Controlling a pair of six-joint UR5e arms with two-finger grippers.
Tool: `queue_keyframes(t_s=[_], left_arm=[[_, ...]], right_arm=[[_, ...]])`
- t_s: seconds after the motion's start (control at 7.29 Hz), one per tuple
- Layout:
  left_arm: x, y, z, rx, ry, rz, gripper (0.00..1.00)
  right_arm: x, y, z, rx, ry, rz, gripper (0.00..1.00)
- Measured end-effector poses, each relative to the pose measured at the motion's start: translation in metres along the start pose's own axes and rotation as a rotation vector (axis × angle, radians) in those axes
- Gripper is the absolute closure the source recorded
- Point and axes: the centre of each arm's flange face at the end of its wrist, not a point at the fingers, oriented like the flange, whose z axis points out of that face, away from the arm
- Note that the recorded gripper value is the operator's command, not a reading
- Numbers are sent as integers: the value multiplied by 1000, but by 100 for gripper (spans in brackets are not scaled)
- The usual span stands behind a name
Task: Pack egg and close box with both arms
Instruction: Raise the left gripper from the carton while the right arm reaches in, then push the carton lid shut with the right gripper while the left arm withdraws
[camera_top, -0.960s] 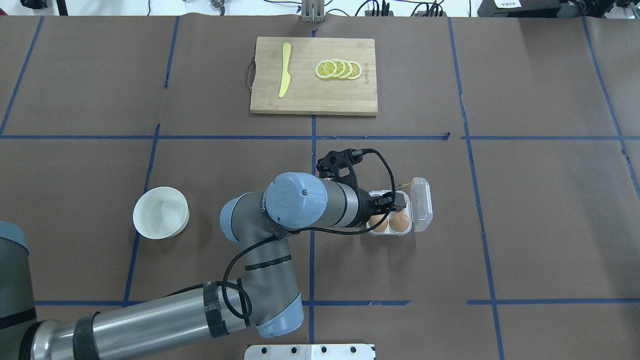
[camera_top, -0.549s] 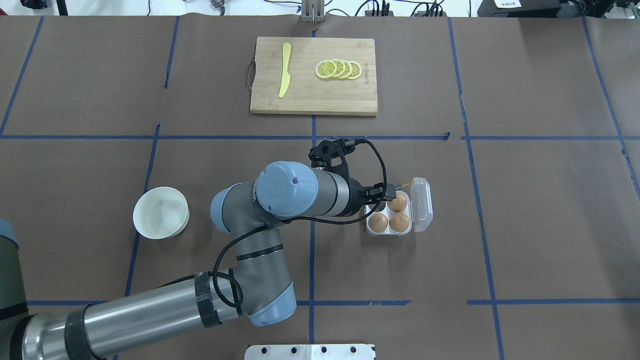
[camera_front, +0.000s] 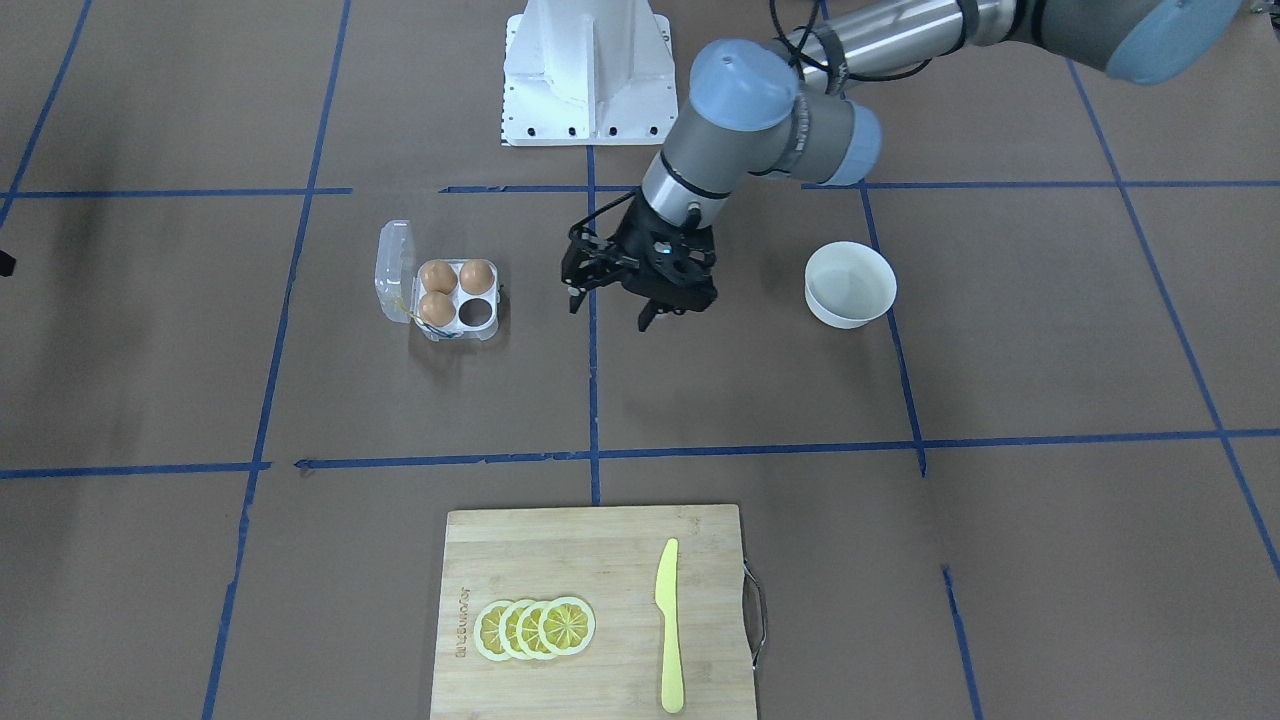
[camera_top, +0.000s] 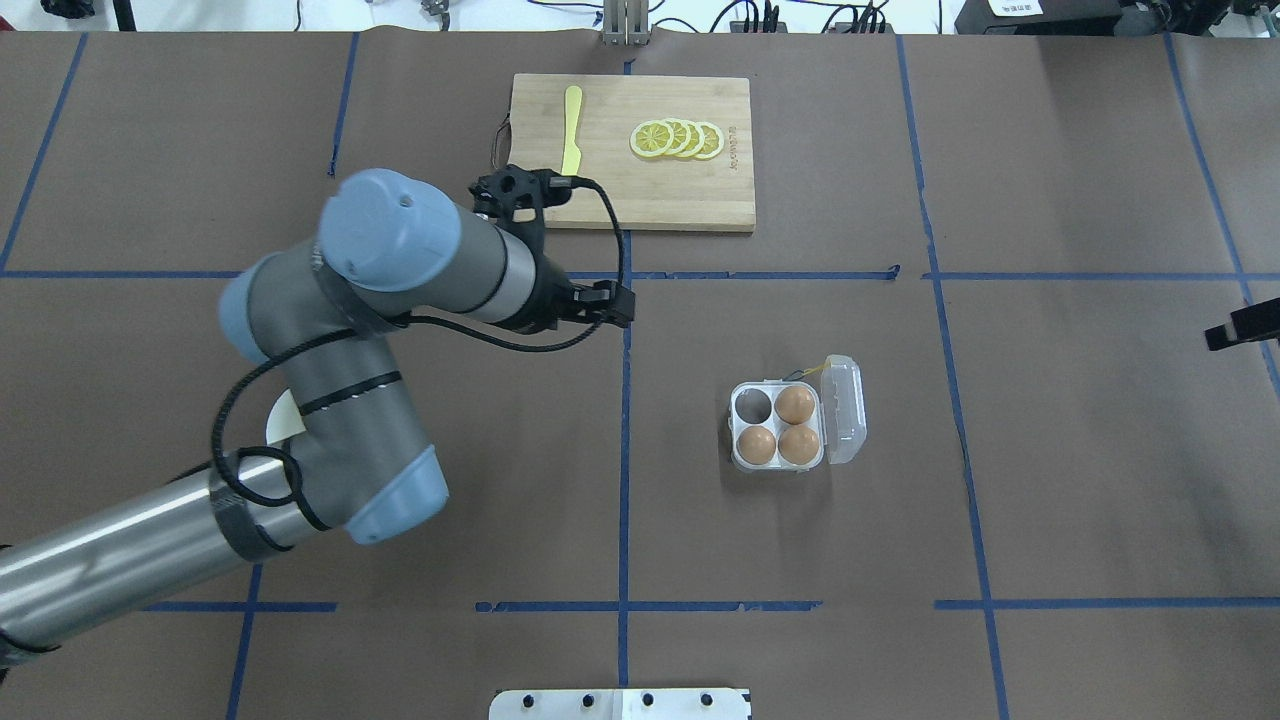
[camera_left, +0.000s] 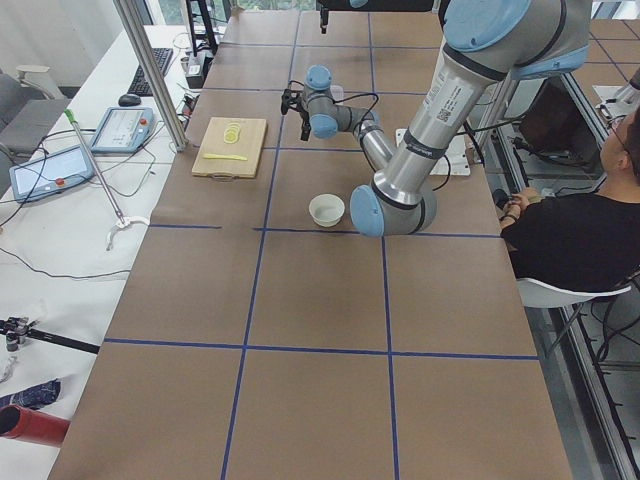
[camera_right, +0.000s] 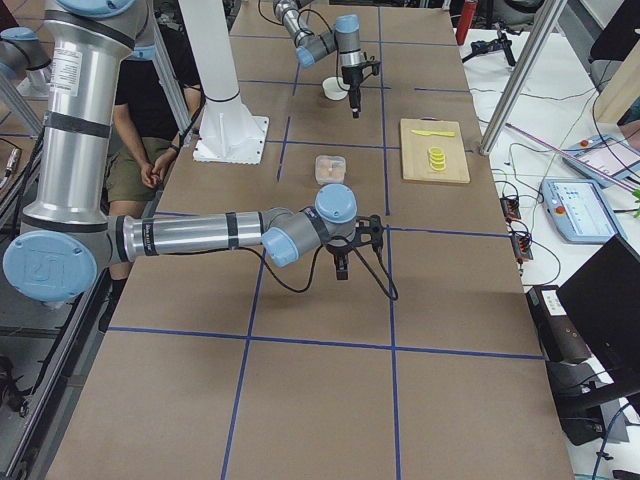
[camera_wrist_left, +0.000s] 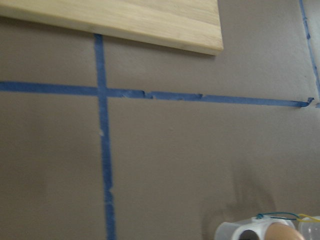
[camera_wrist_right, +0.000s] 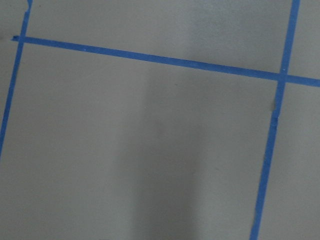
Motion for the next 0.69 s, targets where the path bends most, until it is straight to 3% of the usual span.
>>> queue_keyframes(t_s=[0.41, 0.69], left_arm=[[-126, -38, -60, 15, -112, 200, 13], [-173, -48, -83, 7, -143, 263, 13]], right_arm=[[-167, 5, 95, 66, -55, 106, 0], [-299, 23, 147, 122, -78, 140, 0]])
